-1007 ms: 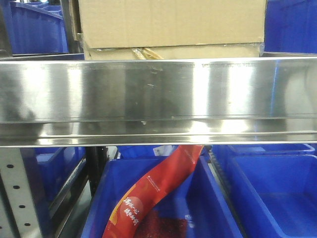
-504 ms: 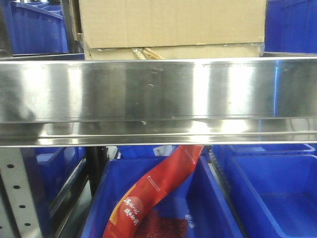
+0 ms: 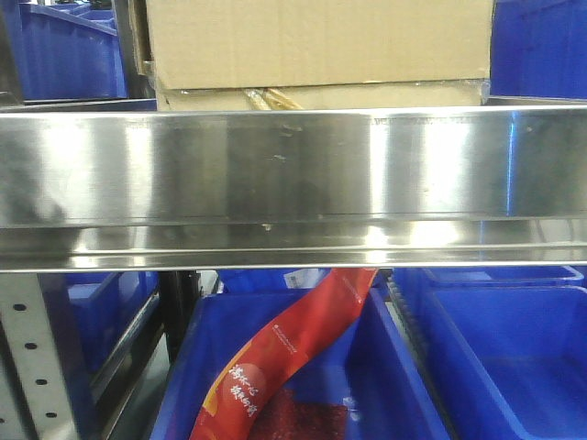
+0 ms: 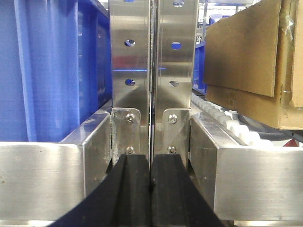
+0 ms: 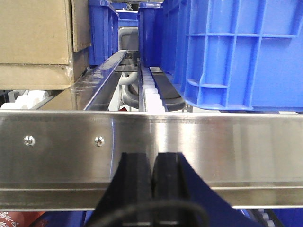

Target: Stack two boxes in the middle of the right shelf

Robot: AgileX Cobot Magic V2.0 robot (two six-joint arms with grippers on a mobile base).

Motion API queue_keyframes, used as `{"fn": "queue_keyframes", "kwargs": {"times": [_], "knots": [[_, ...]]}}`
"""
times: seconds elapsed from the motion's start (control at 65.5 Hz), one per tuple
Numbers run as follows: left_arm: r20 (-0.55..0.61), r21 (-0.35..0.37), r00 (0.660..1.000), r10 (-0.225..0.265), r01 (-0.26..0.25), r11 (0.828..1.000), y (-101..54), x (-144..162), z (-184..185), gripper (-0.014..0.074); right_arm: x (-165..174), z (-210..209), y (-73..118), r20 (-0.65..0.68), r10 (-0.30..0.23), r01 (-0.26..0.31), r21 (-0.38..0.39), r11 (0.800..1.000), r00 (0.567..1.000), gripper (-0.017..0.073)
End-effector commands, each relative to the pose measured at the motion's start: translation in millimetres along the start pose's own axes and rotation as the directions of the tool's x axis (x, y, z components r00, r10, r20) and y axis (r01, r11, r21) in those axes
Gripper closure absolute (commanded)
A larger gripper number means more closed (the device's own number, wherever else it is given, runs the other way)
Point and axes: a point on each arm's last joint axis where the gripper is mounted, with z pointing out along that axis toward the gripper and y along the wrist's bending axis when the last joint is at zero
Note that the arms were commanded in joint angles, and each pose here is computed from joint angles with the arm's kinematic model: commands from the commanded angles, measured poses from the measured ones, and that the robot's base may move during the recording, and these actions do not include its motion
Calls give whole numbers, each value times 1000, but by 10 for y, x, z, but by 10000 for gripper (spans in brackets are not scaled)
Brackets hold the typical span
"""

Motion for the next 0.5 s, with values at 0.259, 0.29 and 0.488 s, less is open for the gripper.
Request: {"fn": "queue_keyframes", "kwargs": {"times": [0.259,0.29,0.488], "knots": [[24,-3,1000,-5,5,1000,2,-23,-5,704,-4,-1,-5,11,-4,4,8,1000,1000,720],[24,-3,1000,-5,5,1000,2,-23,-5,704,-4,-1,-5,11,-4,4,8,1000,1000,720],[24,-3,1000,-5,5,1000,2,-23,-5,704,-4,-1,-5,11,-4,4,8,1000,1000,720]]}}
